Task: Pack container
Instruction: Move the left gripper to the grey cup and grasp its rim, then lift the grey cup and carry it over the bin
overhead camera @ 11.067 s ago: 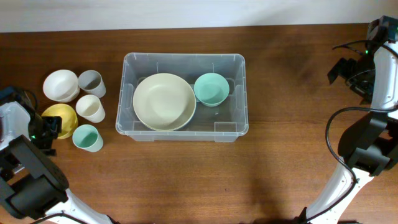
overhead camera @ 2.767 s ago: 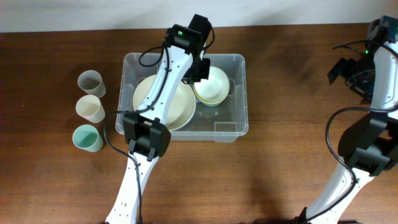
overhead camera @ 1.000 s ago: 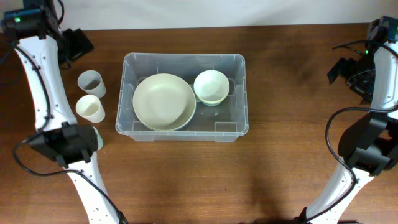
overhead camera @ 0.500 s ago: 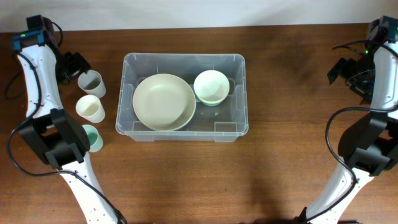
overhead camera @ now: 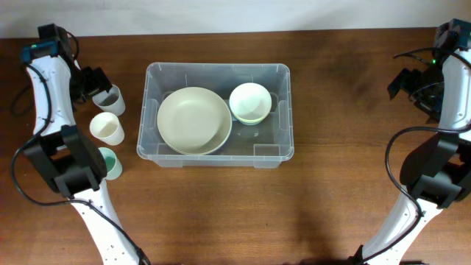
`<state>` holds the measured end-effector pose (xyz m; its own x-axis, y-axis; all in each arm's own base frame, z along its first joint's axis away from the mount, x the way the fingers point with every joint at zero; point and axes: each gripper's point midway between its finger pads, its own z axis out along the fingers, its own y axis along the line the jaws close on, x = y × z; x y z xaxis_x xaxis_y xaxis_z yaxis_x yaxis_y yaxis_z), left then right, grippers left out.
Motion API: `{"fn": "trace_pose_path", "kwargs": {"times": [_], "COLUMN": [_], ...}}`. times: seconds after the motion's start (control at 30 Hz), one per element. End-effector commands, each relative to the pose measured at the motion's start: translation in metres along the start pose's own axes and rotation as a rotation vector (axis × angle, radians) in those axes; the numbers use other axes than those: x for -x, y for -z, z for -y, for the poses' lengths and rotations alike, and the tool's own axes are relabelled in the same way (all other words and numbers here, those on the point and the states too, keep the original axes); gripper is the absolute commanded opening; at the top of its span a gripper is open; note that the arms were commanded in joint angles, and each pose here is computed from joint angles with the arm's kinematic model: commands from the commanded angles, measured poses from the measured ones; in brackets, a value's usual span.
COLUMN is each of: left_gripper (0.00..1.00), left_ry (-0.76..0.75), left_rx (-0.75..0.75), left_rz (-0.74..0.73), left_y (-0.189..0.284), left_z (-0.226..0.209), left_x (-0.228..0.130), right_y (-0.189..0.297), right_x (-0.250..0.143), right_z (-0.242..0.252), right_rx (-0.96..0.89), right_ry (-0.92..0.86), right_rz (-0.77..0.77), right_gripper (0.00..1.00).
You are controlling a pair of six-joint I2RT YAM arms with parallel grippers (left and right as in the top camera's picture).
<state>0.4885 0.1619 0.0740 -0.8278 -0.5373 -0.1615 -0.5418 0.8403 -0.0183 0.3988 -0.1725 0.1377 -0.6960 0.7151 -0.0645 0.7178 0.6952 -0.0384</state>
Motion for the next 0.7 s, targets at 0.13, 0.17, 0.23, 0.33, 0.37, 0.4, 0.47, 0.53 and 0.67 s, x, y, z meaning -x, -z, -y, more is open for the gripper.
{"fn": "trace_pose_path", "kwargs": {"times": [0.13, 0.17, 0.23, 0.33, 0.37, 0.4, 0.47, 0.53, 0.67], "left_gripper": [0.92, 0.8, 0.53, 0.14, 0.06, 0.04, 0.01, 0.01, 0.01], "left_ry": [-0.019, -0.019, -0.016, -0.005, 0.0, 0.002, 0.012, 0.018, -0.007], "left_rx": [-0.013, -0.012, -0.01, -0.011, -0.012, -0.013, -0.019, -0.034, -0.179], "left_rz": [-0.073, -0.072, -0.069, -0.062, -0.054, -0.048, -0.013, 0.053, 0.285], "left_y": [-0.03, -0.03, -0.03, -0.028, -0.025, -0.023, -0.009, 0.016, 0.12], "left_z": [0.001, 0.001, -0.001, -0.006, -0.008, -0.009, -0.012, -0.012, 0.015], "left_x": [-0.011, -0.01, -0.009, -0.006, -0.003, -0.002, 0.008, 0.023, 0.052], "right_y": [-0.001, -0.001, -0.001, -0.001, -0.001, -0.001, -0.001, -0.001, -0.001], "right_x": [0.0, 0.0, 0.0, 0.0, 0.0, 0.0, 0.0, 0.0, 0.0], "right_z": [0.002, 0.002, 0.002, 0.002, 0.002, 0.002, 0.002, 0.002, 0.002], "right_rx": [-0.003, -0.003, -0.003, -0.003, -0.003, -0.003, -0.003, -0.003, -0.003], "right_ry": [-0.003, -0.003, -0.003, -0.003, -0.003, -0.003, -0.003, -0.003, -0.003], "right_rz": [-0.002, -0.002, -0.002, -0.002, -0.002, -0.002, -0.002, -0.002, -0.002], "right_gripper": [0.99, 0.99, 0.99, 0.99, 0.99, 0.99, 0.99, 0.99, 0.99]}}
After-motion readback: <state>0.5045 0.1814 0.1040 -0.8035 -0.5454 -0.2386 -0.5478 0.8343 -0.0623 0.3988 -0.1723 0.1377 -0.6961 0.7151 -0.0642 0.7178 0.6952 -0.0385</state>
